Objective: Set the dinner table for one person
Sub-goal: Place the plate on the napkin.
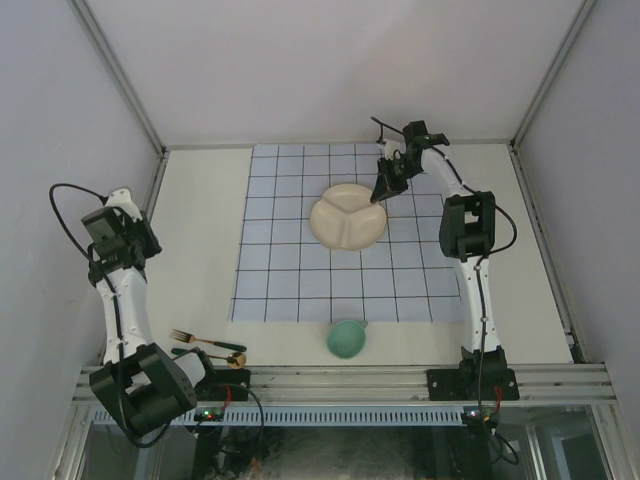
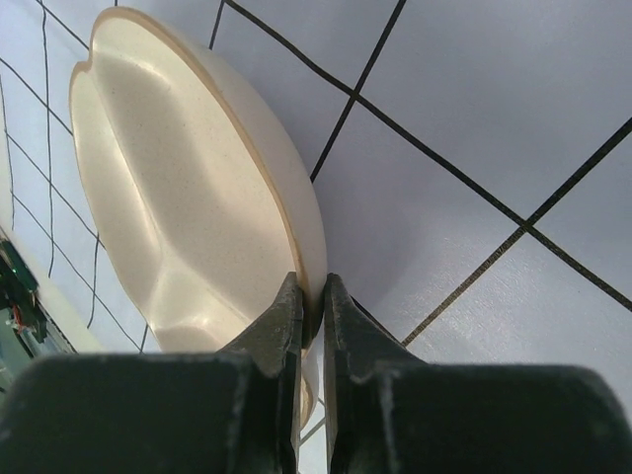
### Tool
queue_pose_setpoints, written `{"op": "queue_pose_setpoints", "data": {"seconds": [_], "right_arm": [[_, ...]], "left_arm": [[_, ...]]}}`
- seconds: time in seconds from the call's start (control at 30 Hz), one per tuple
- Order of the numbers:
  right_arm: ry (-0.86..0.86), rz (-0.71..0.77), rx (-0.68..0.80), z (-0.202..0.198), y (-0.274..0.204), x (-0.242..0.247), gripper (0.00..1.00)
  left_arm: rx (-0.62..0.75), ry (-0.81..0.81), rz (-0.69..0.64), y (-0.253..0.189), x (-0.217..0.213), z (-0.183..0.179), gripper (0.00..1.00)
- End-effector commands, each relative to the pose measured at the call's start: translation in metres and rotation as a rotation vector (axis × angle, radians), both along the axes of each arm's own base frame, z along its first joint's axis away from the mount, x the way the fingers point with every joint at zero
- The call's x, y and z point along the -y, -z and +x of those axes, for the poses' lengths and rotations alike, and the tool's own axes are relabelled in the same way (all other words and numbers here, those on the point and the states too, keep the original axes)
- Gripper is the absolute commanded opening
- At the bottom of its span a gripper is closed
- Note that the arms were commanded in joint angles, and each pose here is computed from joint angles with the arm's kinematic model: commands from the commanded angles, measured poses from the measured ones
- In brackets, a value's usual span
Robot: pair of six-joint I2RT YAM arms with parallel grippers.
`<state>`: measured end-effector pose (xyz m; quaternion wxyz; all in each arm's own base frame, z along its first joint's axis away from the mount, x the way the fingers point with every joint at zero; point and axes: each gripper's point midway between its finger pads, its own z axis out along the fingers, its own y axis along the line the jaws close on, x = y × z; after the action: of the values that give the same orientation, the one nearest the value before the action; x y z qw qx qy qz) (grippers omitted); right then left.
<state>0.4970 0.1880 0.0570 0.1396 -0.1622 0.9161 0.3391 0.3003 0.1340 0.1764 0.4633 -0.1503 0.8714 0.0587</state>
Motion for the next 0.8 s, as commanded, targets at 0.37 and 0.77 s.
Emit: {"op": "queue_pose_setpoints", "data": {"seconds": [0.37,0.77], "right_arm": [[-0.107,0.006,0.074,0.001,-0.015,0.003,0.0],[-0.202,-0.178,0.24,0.017,-0.005,0.016,0.0]], "left_arm": [[0.01,-0.013,-0.001,0.003,-0.003,0.001,0.36],[0.002,-0.021,0.002,0.005,-0.005,0.001,0.36]]}}
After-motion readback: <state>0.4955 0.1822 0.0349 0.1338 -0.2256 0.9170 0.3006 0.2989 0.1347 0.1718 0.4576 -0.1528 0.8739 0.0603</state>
